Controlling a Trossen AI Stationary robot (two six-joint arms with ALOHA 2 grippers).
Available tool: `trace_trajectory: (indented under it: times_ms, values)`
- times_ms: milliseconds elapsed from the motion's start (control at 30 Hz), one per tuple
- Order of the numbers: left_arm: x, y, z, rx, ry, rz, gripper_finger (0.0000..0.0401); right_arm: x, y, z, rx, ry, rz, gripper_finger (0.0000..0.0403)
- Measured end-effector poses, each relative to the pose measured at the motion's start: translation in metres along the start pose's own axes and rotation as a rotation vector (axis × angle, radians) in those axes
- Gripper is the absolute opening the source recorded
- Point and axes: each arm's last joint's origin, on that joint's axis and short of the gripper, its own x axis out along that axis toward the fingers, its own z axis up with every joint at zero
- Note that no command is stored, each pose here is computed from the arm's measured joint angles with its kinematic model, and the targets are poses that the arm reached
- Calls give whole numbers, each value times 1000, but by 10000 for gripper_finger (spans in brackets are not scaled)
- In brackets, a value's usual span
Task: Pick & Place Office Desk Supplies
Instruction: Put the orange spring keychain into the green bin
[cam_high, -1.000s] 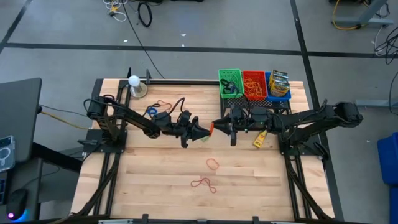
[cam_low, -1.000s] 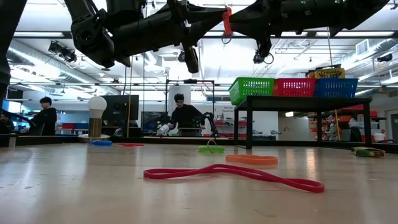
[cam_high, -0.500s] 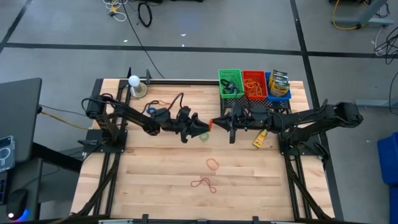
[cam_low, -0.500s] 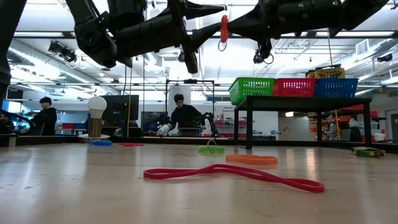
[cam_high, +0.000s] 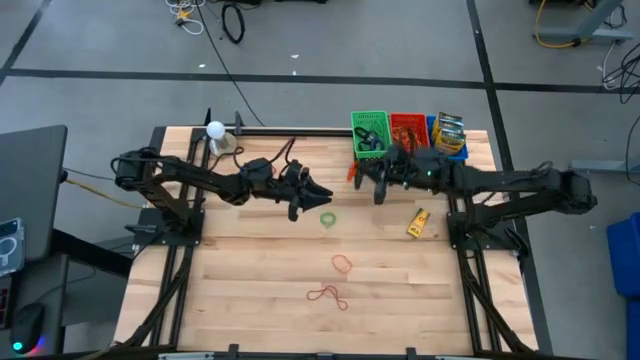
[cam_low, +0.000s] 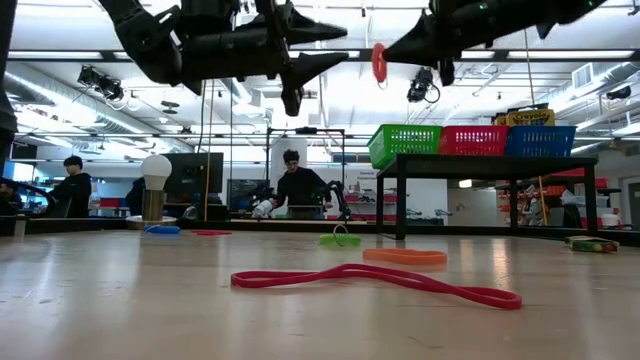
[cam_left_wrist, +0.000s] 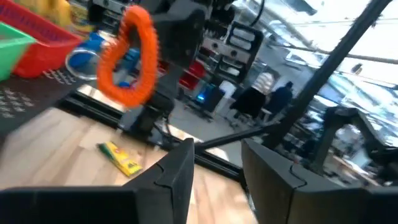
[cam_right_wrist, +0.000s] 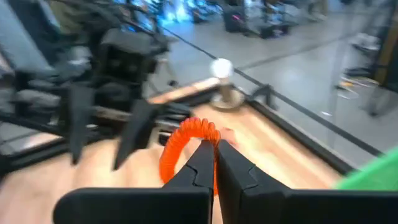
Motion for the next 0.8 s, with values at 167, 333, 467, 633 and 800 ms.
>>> trace_trajectory:
  times_ms: [167,333,467,633,800]
  values:
    - [-6,4,0,35,66,145,109,-9,-24,37,-27,106,-183,5]
    - [-7,10,-6,80,95,266,55,-7,-62,69,-1,258,-386,5]
    - [-8,12,-6,115,88,306,14,6,-95,74,38,398,-476,5]
    - [-8,12,-9,115,99,345,9,29,-116,60,67,528,-487,10]
    - [-21,15,-33,84,134,452,15,37,-119,52,74,567,-491,59]
